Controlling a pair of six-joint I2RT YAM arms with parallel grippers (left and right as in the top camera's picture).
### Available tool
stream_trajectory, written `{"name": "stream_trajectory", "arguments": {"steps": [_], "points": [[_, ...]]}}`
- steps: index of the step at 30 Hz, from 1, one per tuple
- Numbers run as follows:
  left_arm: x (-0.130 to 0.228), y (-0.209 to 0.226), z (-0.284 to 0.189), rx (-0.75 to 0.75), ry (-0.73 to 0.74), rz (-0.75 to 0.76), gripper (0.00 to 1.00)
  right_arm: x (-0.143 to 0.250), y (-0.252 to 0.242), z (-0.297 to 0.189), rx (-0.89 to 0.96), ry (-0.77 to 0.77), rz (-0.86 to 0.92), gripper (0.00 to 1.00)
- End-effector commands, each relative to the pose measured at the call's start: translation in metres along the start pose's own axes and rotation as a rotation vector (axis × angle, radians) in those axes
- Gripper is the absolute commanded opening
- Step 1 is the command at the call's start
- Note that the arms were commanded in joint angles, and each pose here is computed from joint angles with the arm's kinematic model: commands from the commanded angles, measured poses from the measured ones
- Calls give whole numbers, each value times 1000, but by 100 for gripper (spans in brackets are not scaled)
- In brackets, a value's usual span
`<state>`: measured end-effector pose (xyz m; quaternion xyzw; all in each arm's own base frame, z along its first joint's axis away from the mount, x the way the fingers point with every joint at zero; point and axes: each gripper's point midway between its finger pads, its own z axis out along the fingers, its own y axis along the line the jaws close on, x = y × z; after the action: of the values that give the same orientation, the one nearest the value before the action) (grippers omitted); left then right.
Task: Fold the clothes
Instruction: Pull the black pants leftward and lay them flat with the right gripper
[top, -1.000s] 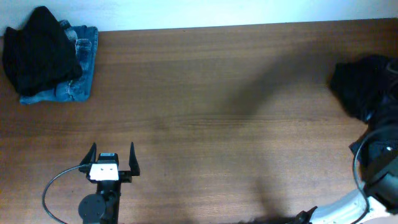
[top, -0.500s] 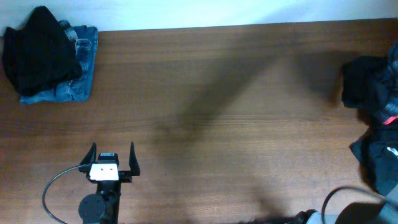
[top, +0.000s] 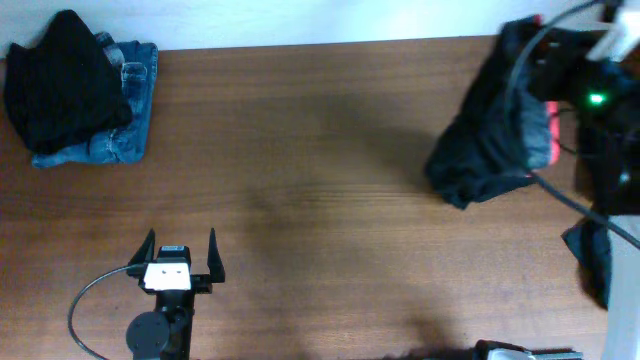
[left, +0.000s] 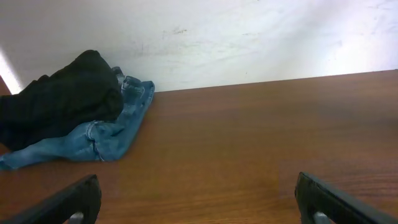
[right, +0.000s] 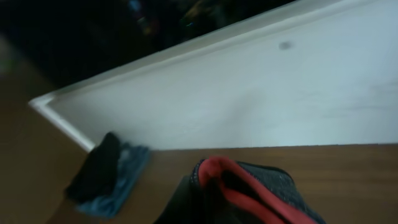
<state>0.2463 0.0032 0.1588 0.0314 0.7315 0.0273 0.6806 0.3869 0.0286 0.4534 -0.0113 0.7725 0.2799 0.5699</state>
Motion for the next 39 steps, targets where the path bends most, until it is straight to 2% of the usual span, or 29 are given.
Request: {"name": "stream_trajectory", "arguments": {"steps": [1, 8, 15, 19, 21, 25, 28, 32, 36, 39], "points": [[1, -1, 0, 5, 0, 12, 99, 13, 23, 29, -72, 52, -3, 4], [1, -1, 0, 5, 0, 12, 99, 71, 34, 104, -85, 209, 60, 4], [1, -1, 0, 5, 1, 12, 99, 136, 71, 176, -139, 318, 80, 4], [1, -1, 0, 5, 1, 12, 99, 194, 103, 209, -161, 416, 80, 5], [1, -1, 0, 5, 1, 12, 99, 216, 112, 218, -150, 449, 64, 19], [1, -1, 0, 5, 1, 12, 99, 247, 125, 230, -63, 461, 3, 22], [1, -1, 0, 5, 1, 12, 99, 251, 131, 230, -11, 431, -69, 25], [1, -1, 0, 5, 0, 12, 99, 246, 126, 229, 74, 384, -194, 41], [1, -1, 0, 5, 1, 12, 99, 224, 82, 221, 245, 348, -216, 52], [1, -1, 0, 5, 1, 12, 99, 216, 44, 216, 319, 368, -191, 54]]}}
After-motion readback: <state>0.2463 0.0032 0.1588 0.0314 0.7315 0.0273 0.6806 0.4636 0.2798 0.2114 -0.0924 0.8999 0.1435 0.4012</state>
